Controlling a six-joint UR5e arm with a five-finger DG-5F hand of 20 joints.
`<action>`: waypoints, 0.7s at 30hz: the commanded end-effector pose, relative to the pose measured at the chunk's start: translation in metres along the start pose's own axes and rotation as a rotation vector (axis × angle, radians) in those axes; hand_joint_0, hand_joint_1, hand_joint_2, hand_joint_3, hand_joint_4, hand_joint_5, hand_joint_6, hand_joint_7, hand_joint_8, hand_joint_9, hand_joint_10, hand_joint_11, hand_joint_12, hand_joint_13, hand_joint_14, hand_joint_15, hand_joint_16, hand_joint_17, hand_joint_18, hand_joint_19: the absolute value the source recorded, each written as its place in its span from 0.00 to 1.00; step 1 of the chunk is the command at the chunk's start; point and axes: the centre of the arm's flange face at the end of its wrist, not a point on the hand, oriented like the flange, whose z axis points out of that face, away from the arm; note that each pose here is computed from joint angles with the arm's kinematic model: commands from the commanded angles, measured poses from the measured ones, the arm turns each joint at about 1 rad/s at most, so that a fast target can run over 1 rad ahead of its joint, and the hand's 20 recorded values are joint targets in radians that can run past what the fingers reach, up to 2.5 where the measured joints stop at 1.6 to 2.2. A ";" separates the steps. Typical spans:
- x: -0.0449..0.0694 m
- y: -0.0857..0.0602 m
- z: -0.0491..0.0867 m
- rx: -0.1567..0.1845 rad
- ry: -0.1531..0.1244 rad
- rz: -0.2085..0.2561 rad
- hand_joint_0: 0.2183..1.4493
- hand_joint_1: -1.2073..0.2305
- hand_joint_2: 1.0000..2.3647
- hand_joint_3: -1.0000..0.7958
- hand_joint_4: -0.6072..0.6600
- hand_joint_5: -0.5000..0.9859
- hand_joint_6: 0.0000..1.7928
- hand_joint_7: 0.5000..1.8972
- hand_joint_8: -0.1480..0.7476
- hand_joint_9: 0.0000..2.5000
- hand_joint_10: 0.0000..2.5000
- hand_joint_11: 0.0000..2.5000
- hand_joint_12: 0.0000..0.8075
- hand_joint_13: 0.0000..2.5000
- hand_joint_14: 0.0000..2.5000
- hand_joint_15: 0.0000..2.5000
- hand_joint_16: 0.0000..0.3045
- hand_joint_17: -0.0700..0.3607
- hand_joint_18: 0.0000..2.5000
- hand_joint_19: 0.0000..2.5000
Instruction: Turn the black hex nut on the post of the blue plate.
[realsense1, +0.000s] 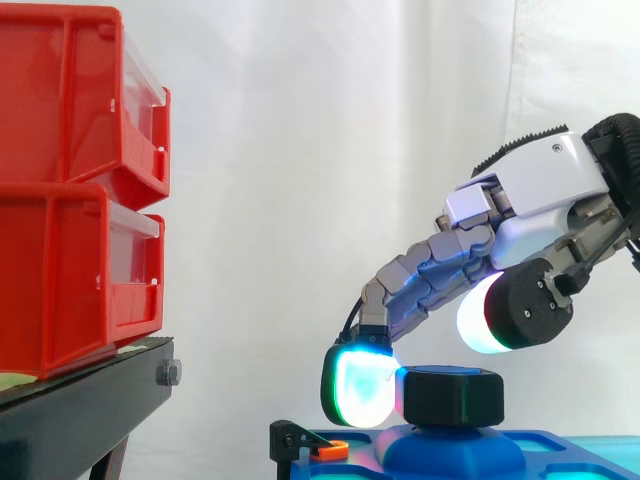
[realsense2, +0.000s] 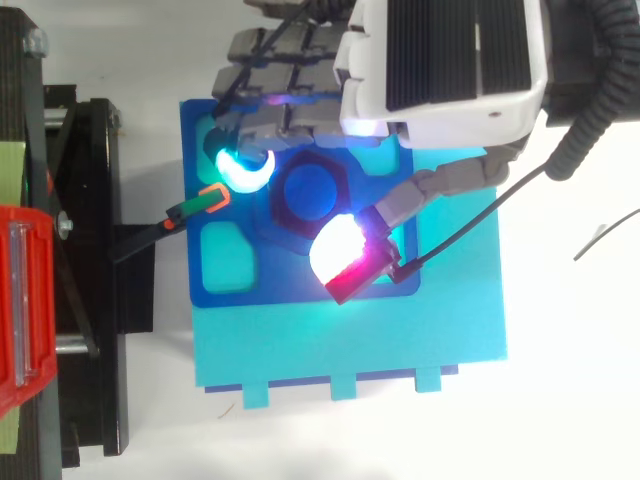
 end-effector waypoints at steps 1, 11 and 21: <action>0.000 -0.006 -0.003 0.001 0.011 -0.002 0.20 0.59 0.00 0.28 0.61 0.20 0.28 0.24 0.39 0.10 0.00 0.01 0.41 0.02 0.00 0.02 0.17 0.43 0.00 0.07; -0.004 -0.017 -0.008 -0.002 0.016 -0.005 0.20 0.59 0.00 0.28 0.61 0.20 0.28 0.24 0.40 0.10 0.00 0.01 0.41 0.02 0.00 0.03 0.17 0.43 0.00 0.07; -0.025 -0.018 -0.017 0.003 0.031 -0.014 0.20 0.59 0.00 0.28 0.61 0.20 0.28 0.24 0.40 0.10 0.00 0.01 0.41 0.02 0.00 0.02 0.17 0.43 0.00 0.07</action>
